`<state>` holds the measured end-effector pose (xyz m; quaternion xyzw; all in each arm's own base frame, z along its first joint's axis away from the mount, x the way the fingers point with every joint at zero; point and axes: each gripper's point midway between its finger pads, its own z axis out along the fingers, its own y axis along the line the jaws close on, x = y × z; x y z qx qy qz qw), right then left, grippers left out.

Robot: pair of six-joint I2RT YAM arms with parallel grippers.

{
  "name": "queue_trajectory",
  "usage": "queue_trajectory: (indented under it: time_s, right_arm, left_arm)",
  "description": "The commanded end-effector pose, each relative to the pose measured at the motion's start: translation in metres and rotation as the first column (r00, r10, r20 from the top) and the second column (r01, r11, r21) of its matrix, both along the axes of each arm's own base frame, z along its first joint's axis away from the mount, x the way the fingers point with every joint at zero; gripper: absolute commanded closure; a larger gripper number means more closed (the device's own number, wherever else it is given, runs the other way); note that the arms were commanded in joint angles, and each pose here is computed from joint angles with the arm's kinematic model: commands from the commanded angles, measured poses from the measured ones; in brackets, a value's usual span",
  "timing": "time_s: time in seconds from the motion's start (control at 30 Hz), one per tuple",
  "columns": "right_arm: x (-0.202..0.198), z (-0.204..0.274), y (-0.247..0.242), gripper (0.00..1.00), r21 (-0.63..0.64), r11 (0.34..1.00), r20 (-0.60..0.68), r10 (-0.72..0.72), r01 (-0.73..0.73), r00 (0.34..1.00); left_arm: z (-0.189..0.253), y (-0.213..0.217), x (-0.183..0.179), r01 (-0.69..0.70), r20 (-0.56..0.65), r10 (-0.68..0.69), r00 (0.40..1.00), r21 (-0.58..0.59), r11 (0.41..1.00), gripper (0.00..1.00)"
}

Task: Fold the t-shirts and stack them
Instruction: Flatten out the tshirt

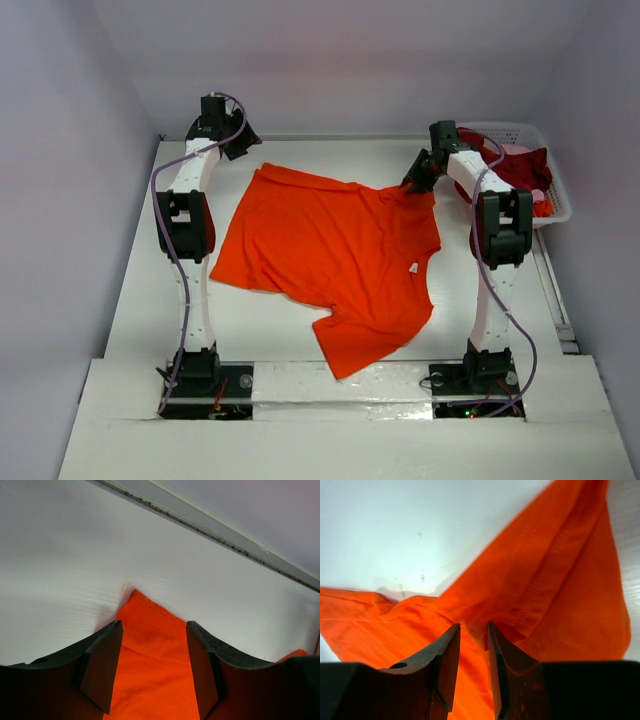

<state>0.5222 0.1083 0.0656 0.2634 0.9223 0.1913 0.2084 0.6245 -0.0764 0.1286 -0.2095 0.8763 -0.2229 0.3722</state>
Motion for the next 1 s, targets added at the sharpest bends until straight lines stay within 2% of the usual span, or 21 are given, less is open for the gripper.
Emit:
queue_trajectory:
  time_s: [0.0,0.5,0.77,0.83,0.87,0.9,0.97]
  right_arm:
    - [0.02,0.019,0.013,0.67,0.026,0.999,0.084,0.03,-0.033,0.996]
    - [0.011,0.016,0.013,0.64,0.04,0.999,0.07,0.011,-0.014,0.998]
    - [0.013,0.01,0.019,0.65,0.049,0.999,0.061,0.012,-0.015,0.998]
    - [0.014,0.009,0.019,0.67,0.051,0.999,0.062,0.011,-0.014,0.998]
    - [0.016,0.009,0.019,0.74,0.051,0.999,0.068,0.011,-0.015,0.998]
    - [0.016,0.009,0.02,0.77,0.053,0.998,0.068,0.012,-0.016,0.998]
    - [0.017,0.006,0.021,0.79,0.06,0.998,0.061,0.016,-0.019,0.998]
  left_arm:
    - [0.063,-0.002,0.003,0.013,0.123,-0.013,0.992,0.001,1.0,0.5]
    - [0.069,-0.002,0.006,0.015,0.138,-0.014,0.99,0.0,1.0,0.49]
    - [0.055,-0.003,0.008,0.018,0.117,-0.018,0.993,0.0,1.0,0.49]
    - [0.052,0.003,0.01,0.012,0.116,-0.012,0.993,0.0,1.0,0.49]
    - [0.047,0.002,0.011,0.019,0.114,-0.019,0.993,-0.003,1.0,0.49]
    - [0.044,0.0,0.011,0.026,0.109,-0.025,0.994,-0.007,1.0,0.49]
    - [0.037,0.004,0.014,0.023,0.101,-0.021,0.995,-0.019,1.0,0.49]
